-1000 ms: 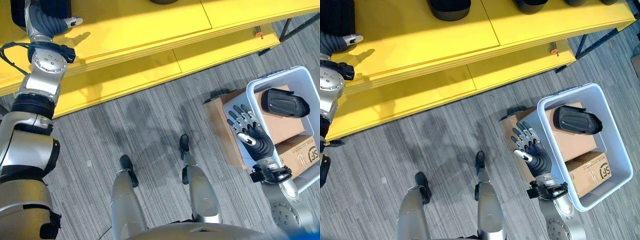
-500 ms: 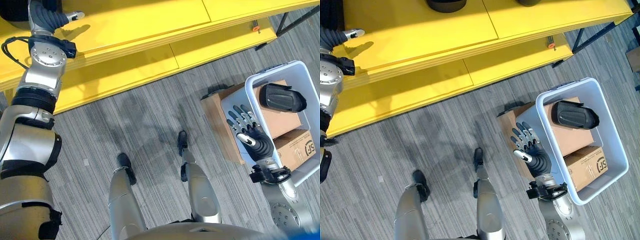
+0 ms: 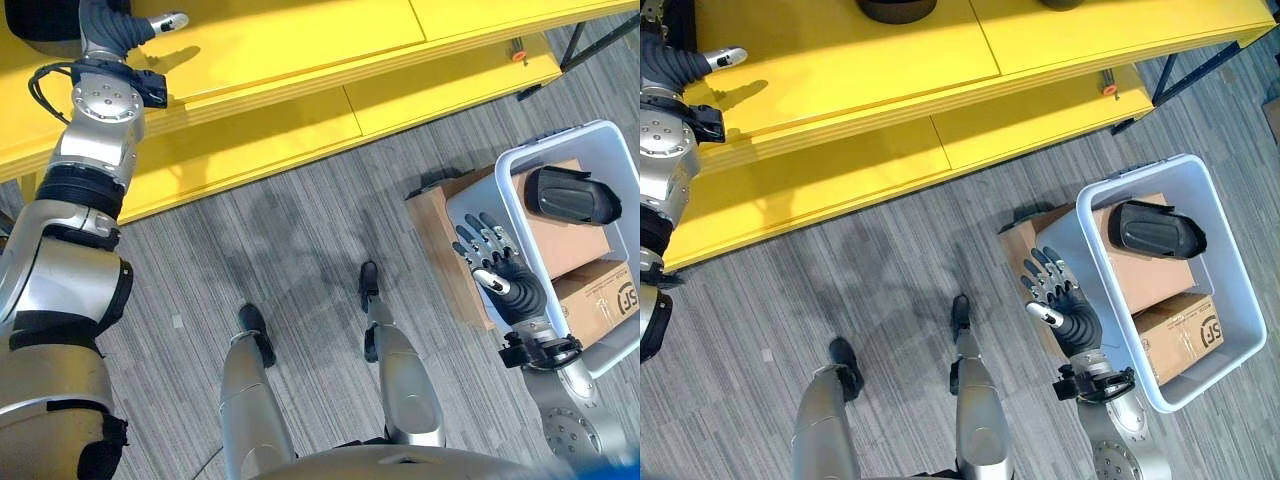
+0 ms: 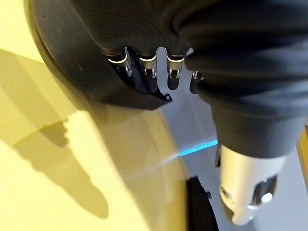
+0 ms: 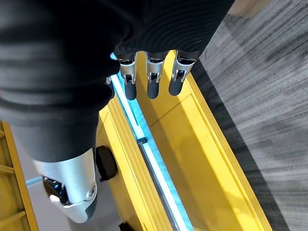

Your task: Move parts from the plastic box to the shelf.

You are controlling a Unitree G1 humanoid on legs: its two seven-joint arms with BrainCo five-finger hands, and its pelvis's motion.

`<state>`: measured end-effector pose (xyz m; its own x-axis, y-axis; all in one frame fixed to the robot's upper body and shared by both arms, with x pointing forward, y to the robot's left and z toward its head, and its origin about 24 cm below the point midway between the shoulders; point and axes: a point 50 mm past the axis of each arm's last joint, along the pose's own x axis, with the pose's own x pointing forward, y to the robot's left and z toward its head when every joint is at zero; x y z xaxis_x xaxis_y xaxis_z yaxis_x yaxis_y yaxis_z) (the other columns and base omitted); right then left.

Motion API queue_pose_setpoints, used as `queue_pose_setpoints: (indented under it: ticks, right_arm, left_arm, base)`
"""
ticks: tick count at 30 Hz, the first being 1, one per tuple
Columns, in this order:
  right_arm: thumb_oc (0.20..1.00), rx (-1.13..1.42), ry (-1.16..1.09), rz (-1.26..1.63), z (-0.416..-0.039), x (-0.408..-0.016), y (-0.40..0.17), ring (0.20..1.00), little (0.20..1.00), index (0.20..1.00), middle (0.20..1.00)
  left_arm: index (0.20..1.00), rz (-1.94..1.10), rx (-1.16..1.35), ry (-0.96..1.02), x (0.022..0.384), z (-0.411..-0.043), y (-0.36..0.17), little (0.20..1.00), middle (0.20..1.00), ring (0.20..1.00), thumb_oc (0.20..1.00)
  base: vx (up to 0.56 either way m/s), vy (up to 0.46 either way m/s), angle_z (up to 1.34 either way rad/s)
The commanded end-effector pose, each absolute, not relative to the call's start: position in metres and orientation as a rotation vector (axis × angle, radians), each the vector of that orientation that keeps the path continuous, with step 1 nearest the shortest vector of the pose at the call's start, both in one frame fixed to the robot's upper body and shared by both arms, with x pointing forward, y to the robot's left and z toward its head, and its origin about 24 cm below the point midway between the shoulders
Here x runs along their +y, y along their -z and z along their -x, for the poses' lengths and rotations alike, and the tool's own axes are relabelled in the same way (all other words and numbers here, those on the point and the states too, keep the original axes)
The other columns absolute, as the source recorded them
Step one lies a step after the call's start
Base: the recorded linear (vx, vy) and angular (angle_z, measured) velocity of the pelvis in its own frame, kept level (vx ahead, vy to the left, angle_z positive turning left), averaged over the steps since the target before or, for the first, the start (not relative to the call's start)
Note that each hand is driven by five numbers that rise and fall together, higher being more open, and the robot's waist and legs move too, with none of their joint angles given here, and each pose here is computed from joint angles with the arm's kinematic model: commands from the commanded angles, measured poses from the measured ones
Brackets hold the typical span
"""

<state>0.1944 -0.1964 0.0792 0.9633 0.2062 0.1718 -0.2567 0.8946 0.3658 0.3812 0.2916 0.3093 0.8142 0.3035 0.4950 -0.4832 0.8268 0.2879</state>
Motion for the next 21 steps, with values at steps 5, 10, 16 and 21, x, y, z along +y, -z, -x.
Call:
queue_pose_setpoints:
  ticks: [5, 10, 16, 21]
  right_arm:
    - [1.000, -0.157, -0.220, -0.351, -0.192, -0.214, -0.086, 1.000, 1.000, 1.000, 1.000]
    - [1.000, -0.148, -0.216, -0.348, -0.192, -0.214, -0.084, 1.000, 1.000, 1.000, 1.000]
    - [1.000, -0.145, -0.215, -0.341, -0.192, -0.215, -0.084, 1.000, 1.000, 1.000, 1.000]
    - [1.000, -0.144, -0.215, -0.337, -0.193, -0.215, -0.084, 1.000, 1.000, 1.000, 1.000]
  left_arm:
    - [1.000, -0.300, -0.573, -0.429, 0.292, -0.374, -0.343, 1.000, 1.000, 1.000, 1.000]
    - [1.000, -0.270, -0.578, -0.409, 0.288, -0.375, -0.343, 1.000, 1.000, 1.000, 1.000]
    - [1.000, -0.238, -0.580, -0.385, 0.284, -0.376, -0.344, 1.000, 1.000, 1.000, 1.000]
    - [1.000, -0.220, -0.585, -0.373, 0.283, -0.377, -0.344, 1.000, 1.000, 1.000, 1.000]
  base:
    - [0.00, -0.001, -0.01]
    - [-0.01, -0.002, 0.01]
    - [0.00, -0.001, 0.01]
    - [0.00, 0.000, 0.00]
